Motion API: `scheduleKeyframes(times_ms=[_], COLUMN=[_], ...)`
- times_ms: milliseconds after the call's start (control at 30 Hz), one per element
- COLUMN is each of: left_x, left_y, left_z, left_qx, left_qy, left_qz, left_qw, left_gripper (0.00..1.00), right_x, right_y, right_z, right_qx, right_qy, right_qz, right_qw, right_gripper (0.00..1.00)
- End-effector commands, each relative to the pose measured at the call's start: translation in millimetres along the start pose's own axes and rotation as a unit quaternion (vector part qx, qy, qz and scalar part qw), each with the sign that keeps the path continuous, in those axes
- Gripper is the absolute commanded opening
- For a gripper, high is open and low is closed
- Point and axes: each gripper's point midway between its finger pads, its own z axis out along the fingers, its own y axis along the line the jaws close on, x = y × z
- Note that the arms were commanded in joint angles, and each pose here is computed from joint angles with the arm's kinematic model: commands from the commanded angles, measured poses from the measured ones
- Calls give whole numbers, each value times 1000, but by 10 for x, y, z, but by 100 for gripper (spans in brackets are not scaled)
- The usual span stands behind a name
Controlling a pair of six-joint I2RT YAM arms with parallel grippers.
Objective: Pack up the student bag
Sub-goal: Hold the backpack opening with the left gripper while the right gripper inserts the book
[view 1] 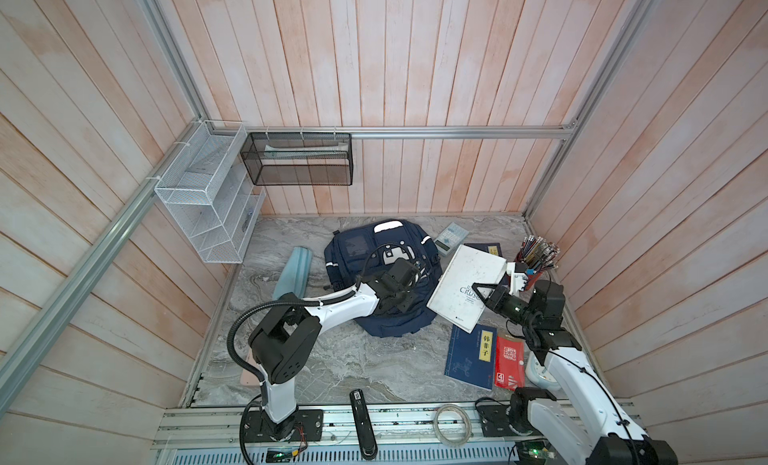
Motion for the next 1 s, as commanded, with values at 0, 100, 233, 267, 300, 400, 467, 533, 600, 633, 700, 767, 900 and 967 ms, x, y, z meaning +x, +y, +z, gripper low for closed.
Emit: scheduleKeyframes(times_ms=[0, 100, 233, 267, 300, 400, 467, 533, 600, 633, 700, 767, 900, 967], left_x=[-578, -825, -1026, -1064, -1081, -1134, -1155, -1173, -1215, -1234, -1284, -1314, -1294, -1261], left_y=[55, 98, 9, -18, -43, -50, -37, -40, -69, -88, -100, -60, -34, -43], left_z=[-495, -715, -923, -975, -1009, -1103, -1142, -1190, -1273, -1320, -1443, -1549, -1618, -1594], left_qx=[23, 34, 79, 90, 99, 118, 126, 134, 149, 161, 195, 213, 233, 236], left_qy=[-71, -100, -131, -137, -140, -153, -157, -161, -171, -177, -192, -207, -213, -208], left_qz=[-46, -71, -68, -67, -67, -73, -77, -79, -79, -80, -88, -92, -94, -97], left_qw=[996, 992, 986, 984, 983, 978, 976, 975, 971, 968, 958, 950, 944, 944], left_gripper=[0, 0, 0, 0, 0, 0, 0, 0, 0, 0, 0, 0, 0, 0], right_x=[21, 131, 221, 224, 256, 381, 427, 405, 326, 287, 149, 34, -24, 17], right_y=[266, 205, 277, 326, 366, 557, 672, 698, 666, 635, 684, 695, 629, 609], right_z=[-35, -13, 44, 78, 139, 386, 564, 734, 897, 979, 1190, 1400, 1760, 1968], right_qx=[-76, -75, -102, -113, -116, -123, -131, -136, -142, -139, -148, -147, -143, -134], right_qy=[1, 3, 2, 1, 8, 27, 35, 33, 5, -10, -36, -58, -105, -119], right_qz=[9, 31, 58, 61, 64, 54, 48, 55, 74, 80, 70, 83, 136, 153], right_qw=[997, 997, 993, 992, 991, 991, 990, 989, 987, 987, 986, 984, 975, 972], right_gripper=[0, 0, 0, 0, 0, 0, 0, 0, 0, 0, 0, 0, 0, 0])
